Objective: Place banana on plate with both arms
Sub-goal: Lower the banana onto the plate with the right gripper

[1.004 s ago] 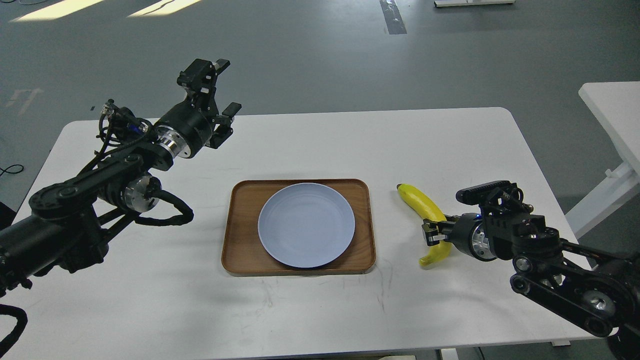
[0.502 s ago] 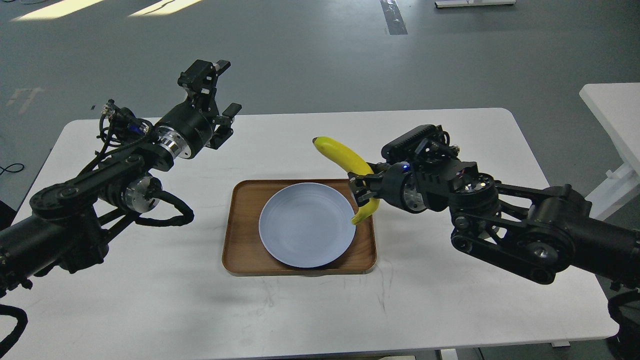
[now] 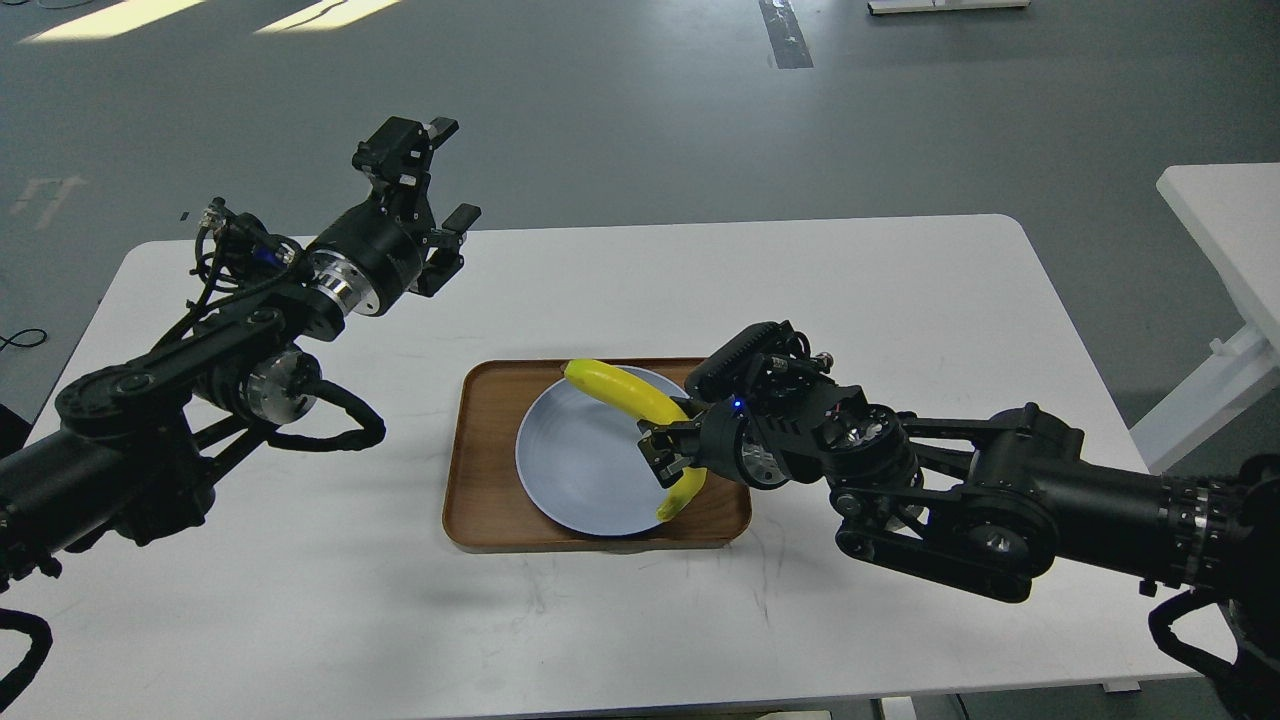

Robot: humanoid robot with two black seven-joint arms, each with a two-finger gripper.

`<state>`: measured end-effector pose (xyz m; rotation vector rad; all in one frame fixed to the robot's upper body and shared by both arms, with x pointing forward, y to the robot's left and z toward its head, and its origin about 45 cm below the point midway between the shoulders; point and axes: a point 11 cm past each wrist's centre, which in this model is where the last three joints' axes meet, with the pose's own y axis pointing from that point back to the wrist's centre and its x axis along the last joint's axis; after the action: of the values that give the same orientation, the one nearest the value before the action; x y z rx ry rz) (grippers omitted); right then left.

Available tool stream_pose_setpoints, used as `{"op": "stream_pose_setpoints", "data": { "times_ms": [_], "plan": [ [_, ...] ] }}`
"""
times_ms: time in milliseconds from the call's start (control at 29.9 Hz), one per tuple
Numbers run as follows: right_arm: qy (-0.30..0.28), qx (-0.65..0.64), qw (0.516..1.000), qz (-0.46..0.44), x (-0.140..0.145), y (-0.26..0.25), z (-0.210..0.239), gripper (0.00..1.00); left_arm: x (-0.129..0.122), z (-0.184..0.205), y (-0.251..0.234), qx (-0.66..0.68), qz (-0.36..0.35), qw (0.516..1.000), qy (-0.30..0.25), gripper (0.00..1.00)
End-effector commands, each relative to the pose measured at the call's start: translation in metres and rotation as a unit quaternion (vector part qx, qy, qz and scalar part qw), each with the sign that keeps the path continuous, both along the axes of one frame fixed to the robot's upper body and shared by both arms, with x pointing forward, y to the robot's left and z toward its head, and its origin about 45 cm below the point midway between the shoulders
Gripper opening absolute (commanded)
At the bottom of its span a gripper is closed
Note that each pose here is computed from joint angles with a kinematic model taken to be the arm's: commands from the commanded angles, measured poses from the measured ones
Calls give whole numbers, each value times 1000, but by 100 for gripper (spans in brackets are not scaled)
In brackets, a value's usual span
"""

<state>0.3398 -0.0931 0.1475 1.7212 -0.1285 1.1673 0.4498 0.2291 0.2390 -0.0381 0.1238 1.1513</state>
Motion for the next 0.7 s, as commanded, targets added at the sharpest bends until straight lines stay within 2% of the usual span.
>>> {"op": "stream_pose_setpoints", "data": {
  "times_ms": [0, 67, 100, 134, 167, 201, 234, 268, 468, 669],
  "plan": [
    [-5, 8, 1000, -7, 4, 3, 0, 0, 0, 1, 0, -1, 0, 1000, -1, 98],
    [0, 13, 1000, -4, 1, 7, 0, 0, 0, 1, 0, -1, -1, 1000, -1, 98],
    [6, 18, 1000, -5, -2, 10, -2, 7, 0, 3, -1, -2, -1, 1000, -2, 98],
    [8, 20, 1000, -4, -3, 12, -2, 18, 0, 3, 0, -2, -1, 1000, -3, 98],
    [12, 24, 1000, -3, -6, 15, -4, 42, 0, 3, 0, -2, 0, 1000, -4, 98],
    [17, 29, 999, -1, -10, 19, -5, 71, 0, 3, 1, -1, -1, 1000, -3, 98],
    [17, 29, 999, -1, -10, 19, -5, 71, 0, 3, 1, -1, -1, 1000, -3, 98],
    [19, 30, 999, 0, -11, 20, -6, 97, 0, 3, 2, 0, -1, 1000, -1, 98],
    [15, 28, 999, -11, -7, 15, -3, 99, -1, -2, -3, 3, -6, 1000, 7, 98],
    [16, 83, 994, -76, 21, 3, 28, 99, -2, -2, -5, -4, -10, 1000, 6, 98]
  ]
}}
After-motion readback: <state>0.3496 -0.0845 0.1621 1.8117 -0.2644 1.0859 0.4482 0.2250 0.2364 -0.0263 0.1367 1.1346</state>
